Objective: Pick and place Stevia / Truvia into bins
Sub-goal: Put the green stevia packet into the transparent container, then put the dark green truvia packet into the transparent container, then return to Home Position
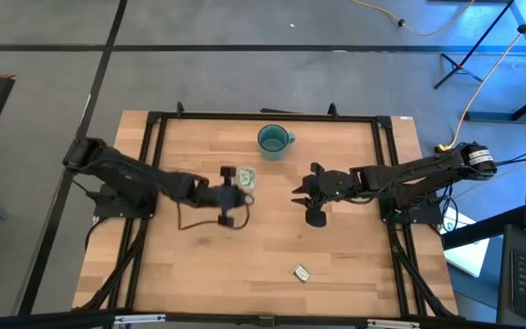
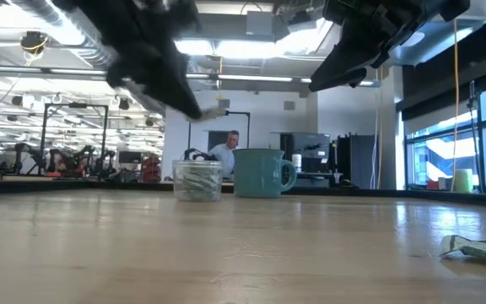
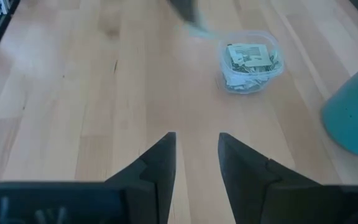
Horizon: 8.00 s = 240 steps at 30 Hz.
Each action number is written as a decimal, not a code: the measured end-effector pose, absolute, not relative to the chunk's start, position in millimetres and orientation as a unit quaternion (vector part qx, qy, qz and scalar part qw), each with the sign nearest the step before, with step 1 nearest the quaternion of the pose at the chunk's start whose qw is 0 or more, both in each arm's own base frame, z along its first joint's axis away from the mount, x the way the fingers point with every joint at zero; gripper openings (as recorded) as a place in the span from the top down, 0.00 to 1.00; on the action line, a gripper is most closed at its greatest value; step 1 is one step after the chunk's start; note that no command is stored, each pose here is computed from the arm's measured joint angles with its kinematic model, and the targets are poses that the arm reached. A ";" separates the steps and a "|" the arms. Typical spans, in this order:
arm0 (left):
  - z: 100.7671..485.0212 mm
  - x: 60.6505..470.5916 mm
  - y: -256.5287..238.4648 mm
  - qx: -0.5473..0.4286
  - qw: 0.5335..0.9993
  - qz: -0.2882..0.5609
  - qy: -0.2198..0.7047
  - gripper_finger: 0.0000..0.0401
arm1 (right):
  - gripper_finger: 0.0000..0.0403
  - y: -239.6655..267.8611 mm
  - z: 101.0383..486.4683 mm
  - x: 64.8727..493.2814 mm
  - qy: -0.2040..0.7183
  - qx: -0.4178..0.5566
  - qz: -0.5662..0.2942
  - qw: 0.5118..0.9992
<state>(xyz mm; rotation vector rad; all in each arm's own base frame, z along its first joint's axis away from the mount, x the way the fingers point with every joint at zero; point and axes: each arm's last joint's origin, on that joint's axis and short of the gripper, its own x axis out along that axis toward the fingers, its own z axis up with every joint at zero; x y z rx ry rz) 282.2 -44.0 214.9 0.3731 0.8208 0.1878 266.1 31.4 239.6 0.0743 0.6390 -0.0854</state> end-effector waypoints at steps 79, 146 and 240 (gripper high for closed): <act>196.9 190.4 -6.2 -0.068 0.994 0.007 0.087 0.80 | 0.85 215.8 128.4 293.1 0.565 -0.023 0.063 0.822; 193.2 174.1 -5.2 -0.042 0.988 0.014 0.149 0.81 | 0.97 164.2 204.8 361.8 0.556 -0.118 0.092 0.818; 228.8 77.0 5.3 -0.013 0.991 0.124 -0.056 0.80 | 0.70 -32.0 262.2 218.3 0.172 -0.001 0.004 0.985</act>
